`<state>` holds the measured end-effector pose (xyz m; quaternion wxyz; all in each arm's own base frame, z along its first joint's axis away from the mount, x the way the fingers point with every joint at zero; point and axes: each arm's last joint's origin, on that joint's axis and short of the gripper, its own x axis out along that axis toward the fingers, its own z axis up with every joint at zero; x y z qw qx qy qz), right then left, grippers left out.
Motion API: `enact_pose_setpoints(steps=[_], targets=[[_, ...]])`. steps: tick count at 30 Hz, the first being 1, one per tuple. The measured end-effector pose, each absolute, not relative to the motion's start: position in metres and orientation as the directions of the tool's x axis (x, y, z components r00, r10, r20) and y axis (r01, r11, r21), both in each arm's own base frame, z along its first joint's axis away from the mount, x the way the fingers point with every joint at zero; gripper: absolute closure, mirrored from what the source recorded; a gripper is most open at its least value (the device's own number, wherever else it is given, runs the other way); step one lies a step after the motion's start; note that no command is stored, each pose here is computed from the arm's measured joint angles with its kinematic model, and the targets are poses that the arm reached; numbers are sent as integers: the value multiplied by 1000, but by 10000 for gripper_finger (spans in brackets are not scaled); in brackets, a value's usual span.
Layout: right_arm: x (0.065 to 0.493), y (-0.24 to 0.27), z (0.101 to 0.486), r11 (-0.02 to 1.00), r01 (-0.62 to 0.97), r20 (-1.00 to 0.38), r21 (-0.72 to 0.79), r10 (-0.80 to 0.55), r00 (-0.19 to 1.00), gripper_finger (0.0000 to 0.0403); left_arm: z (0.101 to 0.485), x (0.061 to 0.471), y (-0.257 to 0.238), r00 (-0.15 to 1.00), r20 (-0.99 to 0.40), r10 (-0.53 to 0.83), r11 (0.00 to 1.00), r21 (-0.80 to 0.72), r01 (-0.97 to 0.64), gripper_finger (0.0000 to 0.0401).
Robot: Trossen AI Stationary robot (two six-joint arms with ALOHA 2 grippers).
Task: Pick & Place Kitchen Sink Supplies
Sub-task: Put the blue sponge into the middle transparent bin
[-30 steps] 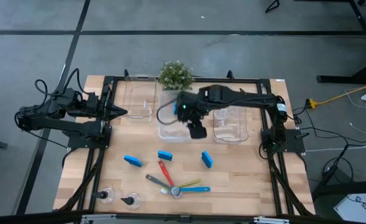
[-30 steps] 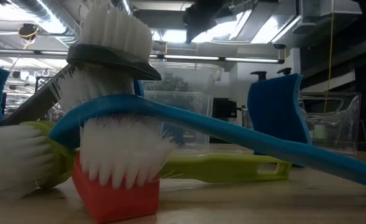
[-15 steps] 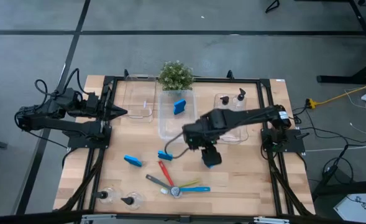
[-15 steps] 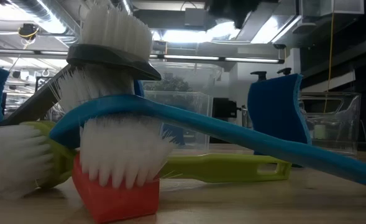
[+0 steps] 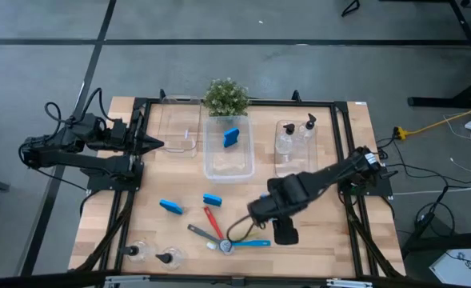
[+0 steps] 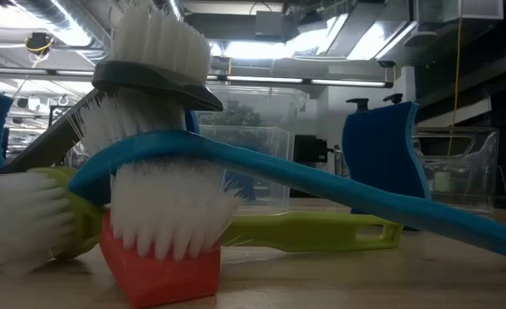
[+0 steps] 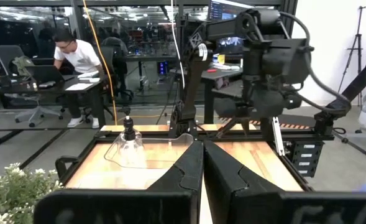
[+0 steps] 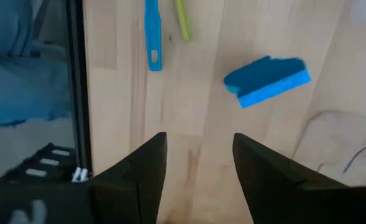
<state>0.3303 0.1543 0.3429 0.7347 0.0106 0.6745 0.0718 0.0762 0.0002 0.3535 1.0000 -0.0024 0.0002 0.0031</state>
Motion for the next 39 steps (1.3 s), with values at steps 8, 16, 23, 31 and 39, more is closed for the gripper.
enact_pose_setpoints(steps=[8,16,23,31,39], targets=[[326,170,343,980,199,-981,2,-37,191,219,353,76,0,1000,-1,6,1000,-5,-6,395],[322,176,344,912,407,-951,-48,-166,260,219,353,76,0,1000,0,6,1000,-5,-6,395],[322,176,344,904,424,-949,-48,-174,265,219,353,76,0,1000,-1,6,1000,-5,-6,395],[318,183,345,894,436,-912,-100,-258,319,219,353,76,0,1000,-1,6,1000,-5,-6,395],[309,199,329,853,503,-872,-141,-347,344,219,353,76,0,1000,-1,6,1000,-5,-6,395]])
